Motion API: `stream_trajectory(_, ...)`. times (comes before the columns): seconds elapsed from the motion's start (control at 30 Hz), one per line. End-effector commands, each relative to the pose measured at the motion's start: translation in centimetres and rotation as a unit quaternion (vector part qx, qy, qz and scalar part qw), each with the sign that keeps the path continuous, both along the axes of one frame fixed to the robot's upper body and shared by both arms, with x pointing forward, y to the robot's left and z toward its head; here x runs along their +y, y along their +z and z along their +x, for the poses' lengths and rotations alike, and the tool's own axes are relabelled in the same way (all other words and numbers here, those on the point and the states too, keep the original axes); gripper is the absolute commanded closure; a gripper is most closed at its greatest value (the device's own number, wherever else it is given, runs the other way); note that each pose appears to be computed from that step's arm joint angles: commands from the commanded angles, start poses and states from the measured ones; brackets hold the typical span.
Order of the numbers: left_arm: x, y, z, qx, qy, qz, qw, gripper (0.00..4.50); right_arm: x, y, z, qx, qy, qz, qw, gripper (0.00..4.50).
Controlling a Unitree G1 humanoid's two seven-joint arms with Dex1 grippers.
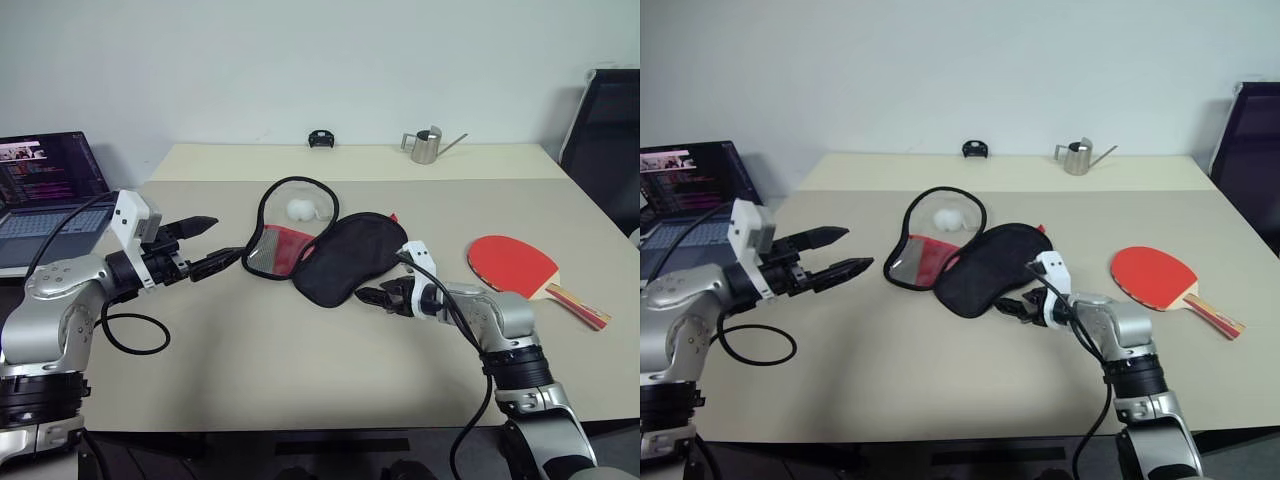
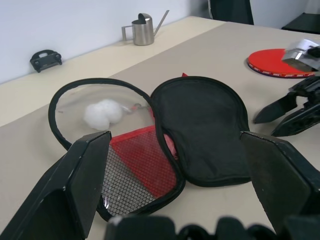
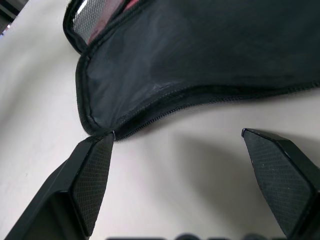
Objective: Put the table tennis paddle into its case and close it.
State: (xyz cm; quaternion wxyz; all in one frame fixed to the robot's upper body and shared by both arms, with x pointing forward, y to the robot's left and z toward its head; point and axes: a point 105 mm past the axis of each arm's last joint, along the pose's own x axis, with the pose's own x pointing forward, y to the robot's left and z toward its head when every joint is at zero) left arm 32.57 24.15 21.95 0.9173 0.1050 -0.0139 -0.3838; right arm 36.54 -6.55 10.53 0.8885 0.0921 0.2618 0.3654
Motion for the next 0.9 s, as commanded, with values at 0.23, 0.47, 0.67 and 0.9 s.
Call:
stream_trajectory(0.23, 0.4, 1.8, 0.0, -0.034, -0.004, 0.007, 0.999, 0.00, 4.1, 1.8, 1.4, -0.018, 0.004, 0.046, 0.999, 0.04)
stream_trajectory(0.47, 0.6, 1.8, 0.2, -0.039, -0.004, 0.010, 0.999, 0.00, 6.4, 2.7, 1.3, -0.016, 0.011, 0.074, 0.997, 0.04)
stream_trajectory(0.67, 0.9, 1.7, 0.1, -0.040, -0.002, 0.017, 0.999, 0.00, 6.3, 2.5, 1.2, -0.003, 0.006, 0.076, 0.997, 0.65)
stream_trajectory(0.9, 0.4, 1.0, -0.2, -0.029, -0.019, 0.029, 0.999, 0.00, 5.8, 2.0, 0.5, 0.067, -0.007, 0.107, 0.992, 3.16)
